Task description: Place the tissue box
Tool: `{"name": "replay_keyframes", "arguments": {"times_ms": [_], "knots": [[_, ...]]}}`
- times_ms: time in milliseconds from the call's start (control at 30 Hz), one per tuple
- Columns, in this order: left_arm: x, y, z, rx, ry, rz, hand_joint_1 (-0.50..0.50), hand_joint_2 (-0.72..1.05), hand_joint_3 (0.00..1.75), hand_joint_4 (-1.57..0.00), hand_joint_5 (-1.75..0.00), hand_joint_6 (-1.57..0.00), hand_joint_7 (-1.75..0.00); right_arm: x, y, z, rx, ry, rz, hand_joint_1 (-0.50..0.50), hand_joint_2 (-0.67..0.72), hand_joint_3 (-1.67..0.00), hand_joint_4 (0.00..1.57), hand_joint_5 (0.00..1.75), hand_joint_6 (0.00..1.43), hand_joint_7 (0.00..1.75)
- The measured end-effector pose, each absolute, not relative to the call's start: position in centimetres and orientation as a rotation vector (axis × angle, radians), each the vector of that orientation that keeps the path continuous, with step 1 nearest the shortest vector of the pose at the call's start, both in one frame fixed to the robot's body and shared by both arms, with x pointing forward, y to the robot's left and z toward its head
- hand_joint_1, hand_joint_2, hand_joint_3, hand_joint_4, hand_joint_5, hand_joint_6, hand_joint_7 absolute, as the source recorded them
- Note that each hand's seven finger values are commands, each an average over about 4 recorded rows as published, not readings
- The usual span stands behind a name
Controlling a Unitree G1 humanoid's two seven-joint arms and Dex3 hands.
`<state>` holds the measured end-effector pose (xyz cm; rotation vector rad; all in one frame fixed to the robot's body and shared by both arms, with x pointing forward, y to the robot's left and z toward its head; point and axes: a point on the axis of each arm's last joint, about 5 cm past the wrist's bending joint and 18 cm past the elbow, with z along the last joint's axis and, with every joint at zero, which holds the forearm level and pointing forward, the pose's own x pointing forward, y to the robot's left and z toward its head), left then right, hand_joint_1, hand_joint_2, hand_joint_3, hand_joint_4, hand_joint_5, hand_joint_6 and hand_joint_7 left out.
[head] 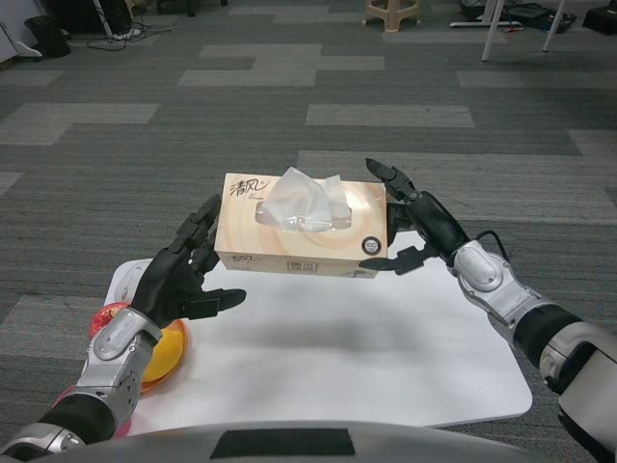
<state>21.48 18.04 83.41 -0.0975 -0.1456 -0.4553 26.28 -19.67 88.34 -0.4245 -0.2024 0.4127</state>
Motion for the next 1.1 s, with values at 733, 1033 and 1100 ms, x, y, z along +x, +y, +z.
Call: {"name": "replay_keyframes", "arguments": {"times_ms": [733, 1033, 1100], "knots": [[21.48, 18.04, 83.40, -0.099, -0.144, -0.454, 0.50, 0.96, 0.09, -0.19, 0.00, 0.00, 0.00, 26.29, -19.67, 88.34, -0.424, -0.203, 0.412, -0.21, -0.48, -0.71, 0.37, 1.55, 0.00, 0.14], [21.38, 18.08, 83.16, -0.102, -0.124, -0.452, 0.50, 0.96, 0.09, -0.21, 0.00, 0.00, 0.00, 26.27, -19.65, 88.25, -0.423, -0.199, 0.411, -0.21, -0.48, -0.71, 0.37, 1.55, 0.00, 0.14], [21.36, 18.07, 83.13, -0.102, -0.122, -0.452, 0.50, 0.96, 0.09, -0.21, 0.00, 0.00, 0.00, 26.26, -19.66, 88.18, -0.423, -0.195, 0.409, -0.21, -0.48, -0.71, 0.37, 1.55, 0.00, 0.14]]}}
